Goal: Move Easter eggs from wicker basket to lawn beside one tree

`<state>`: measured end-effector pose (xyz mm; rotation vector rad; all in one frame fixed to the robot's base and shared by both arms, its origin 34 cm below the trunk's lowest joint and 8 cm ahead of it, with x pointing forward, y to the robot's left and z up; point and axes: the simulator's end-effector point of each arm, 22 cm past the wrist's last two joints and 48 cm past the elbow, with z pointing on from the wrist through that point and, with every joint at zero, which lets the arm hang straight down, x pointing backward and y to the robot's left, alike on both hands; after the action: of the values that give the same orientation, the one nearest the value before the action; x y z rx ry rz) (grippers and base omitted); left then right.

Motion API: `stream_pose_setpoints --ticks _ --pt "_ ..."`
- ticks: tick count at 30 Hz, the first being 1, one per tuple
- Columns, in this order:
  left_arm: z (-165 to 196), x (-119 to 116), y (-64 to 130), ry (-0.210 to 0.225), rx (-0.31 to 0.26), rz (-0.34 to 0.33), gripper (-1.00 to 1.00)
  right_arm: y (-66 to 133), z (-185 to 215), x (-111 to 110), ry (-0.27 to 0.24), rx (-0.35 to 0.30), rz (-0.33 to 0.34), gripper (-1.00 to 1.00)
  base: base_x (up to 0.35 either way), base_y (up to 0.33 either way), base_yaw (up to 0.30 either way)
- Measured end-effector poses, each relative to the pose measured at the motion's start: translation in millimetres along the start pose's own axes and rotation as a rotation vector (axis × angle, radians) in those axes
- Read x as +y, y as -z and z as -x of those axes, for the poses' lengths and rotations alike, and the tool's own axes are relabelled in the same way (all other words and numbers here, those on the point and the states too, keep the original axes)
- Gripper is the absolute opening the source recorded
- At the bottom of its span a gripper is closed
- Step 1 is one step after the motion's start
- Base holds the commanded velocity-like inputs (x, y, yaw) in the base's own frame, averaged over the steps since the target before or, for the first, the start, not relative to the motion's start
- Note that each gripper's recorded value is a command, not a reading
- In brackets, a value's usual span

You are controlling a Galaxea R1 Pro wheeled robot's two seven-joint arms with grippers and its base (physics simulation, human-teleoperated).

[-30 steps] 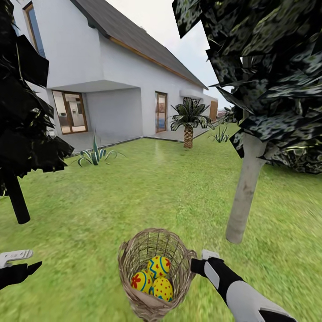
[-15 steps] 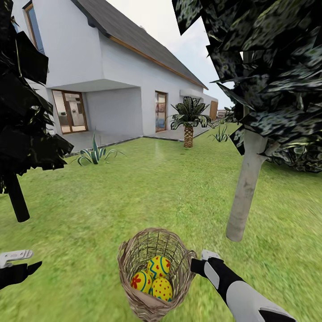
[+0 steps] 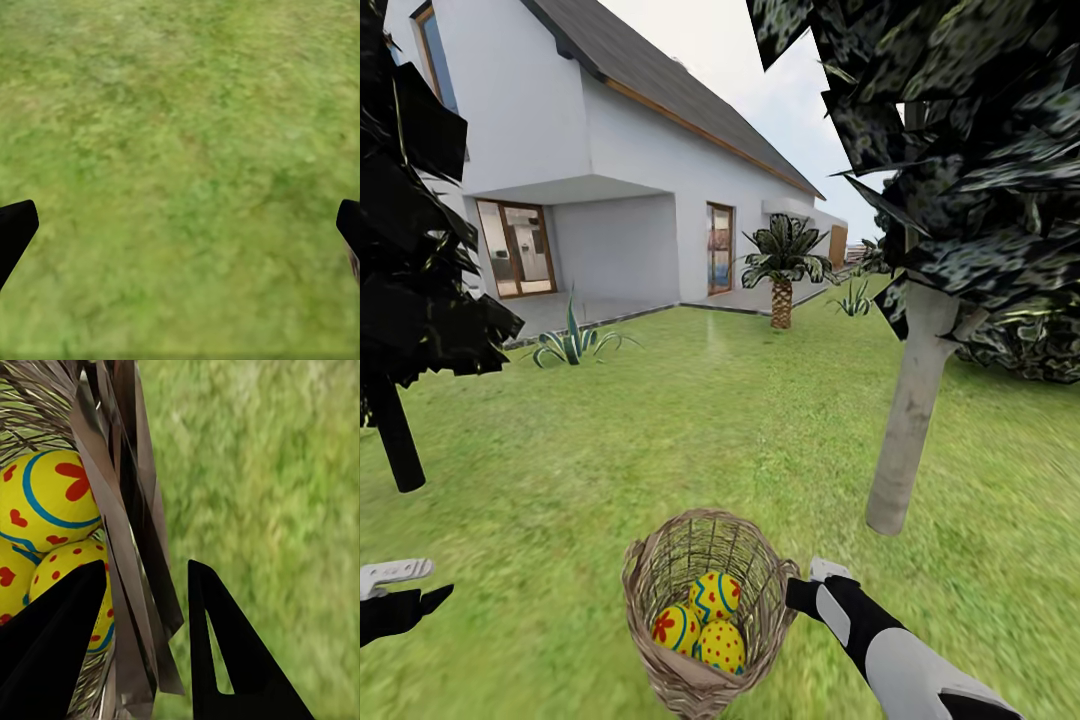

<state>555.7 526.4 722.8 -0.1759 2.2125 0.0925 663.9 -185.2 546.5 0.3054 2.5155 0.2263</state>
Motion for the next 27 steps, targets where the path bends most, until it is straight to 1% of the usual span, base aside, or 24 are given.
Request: stream_pose_setpoints --ticks 27 --pt "-49.9 1.2 -25.9 0.001 -0.001 0.000 1.00 -39.4 -36.8 -14.2 0.000 -0.003 0.000 -1.00 0.000 0.000 0.000"
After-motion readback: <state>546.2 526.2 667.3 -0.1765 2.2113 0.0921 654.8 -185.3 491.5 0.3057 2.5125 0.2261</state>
